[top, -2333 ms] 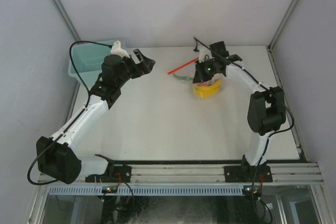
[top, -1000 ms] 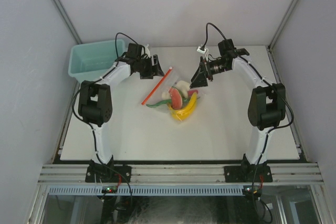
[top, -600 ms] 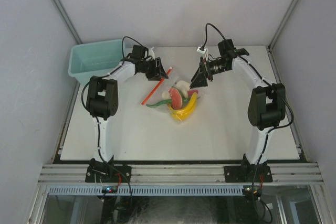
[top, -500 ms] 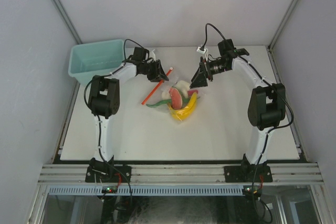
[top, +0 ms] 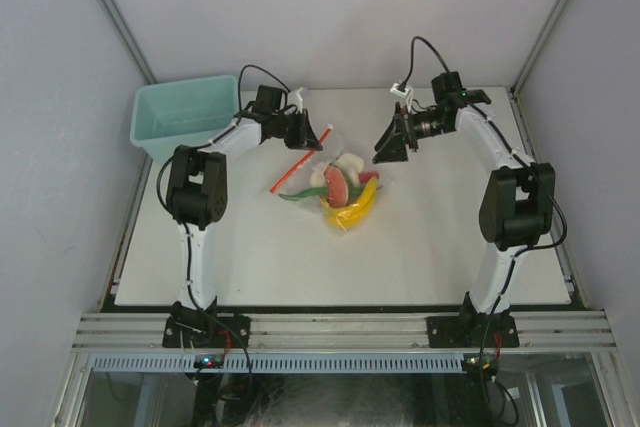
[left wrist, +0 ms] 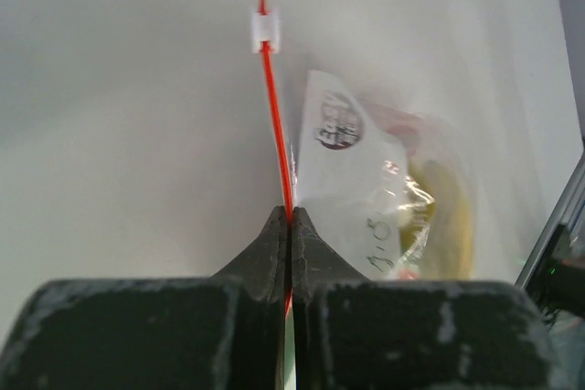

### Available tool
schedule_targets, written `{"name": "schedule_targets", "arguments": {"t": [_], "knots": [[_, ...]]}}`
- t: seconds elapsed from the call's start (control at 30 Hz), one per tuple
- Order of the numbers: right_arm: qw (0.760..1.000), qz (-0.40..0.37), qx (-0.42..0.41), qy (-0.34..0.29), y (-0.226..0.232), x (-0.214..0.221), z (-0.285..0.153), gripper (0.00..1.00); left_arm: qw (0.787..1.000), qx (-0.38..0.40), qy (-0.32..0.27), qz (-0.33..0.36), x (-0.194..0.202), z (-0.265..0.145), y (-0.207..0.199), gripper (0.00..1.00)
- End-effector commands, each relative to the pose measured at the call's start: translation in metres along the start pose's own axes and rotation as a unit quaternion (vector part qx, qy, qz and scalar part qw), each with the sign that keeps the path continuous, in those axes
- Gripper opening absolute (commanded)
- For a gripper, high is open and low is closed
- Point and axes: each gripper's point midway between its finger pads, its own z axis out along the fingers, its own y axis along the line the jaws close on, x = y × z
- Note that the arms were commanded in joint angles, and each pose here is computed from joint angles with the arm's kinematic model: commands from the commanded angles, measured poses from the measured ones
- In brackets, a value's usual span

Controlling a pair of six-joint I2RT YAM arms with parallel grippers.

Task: Open the zip-top bag and remove the fake food
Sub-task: Pick up the zipper food storage bag at the center of the board.

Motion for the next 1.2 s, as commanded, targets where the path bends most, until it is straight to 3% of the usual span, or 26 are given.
{"name": "schedule_targets", "arguments": {"t": [0.0,0.17,0.37,0.47,0.97,1.17], "knots": [[0.984,-0.175,-0.001,-0.037,0.041,-0.040,-0.038,0.79,0.972,0.064,-0.081,0.211,-0.047,-0.049,-0.106,0.00],[0.957,-0.281,0.010,-0.064,0.066,-0.061,-0.069,0.91,0.936,0.099,-0.105,0.321,-0.049,-0.068,-0.175,0.00],[0.934,-0.347,0.030,-0.079,0.086,-0.084,-0.084,0.93,0.887,0.132,-0.108,0.429,-0.041,-0.088,-0.244,0.00],[0.930,-0.356,0.029,-0.083,0.094,-0.086,-0.084,0.92,0.873,0.136,-0.100,0.457,-0.032,-0.093,-0.257,0.00],[0.946,-0.325,0.001,-0.016,0.087,-0.045,-0.052,0.62,0.869,0.141,-0.087,0.467,-0.018,-0.095,-0.266,0.00],[0.946,-0.323,0.013,-0.011,0.078,-0.050,-0.053,0.59,0.867,0.148,-0.085,0.468,-0.014,-0.096,-0.271,0.00]]}}
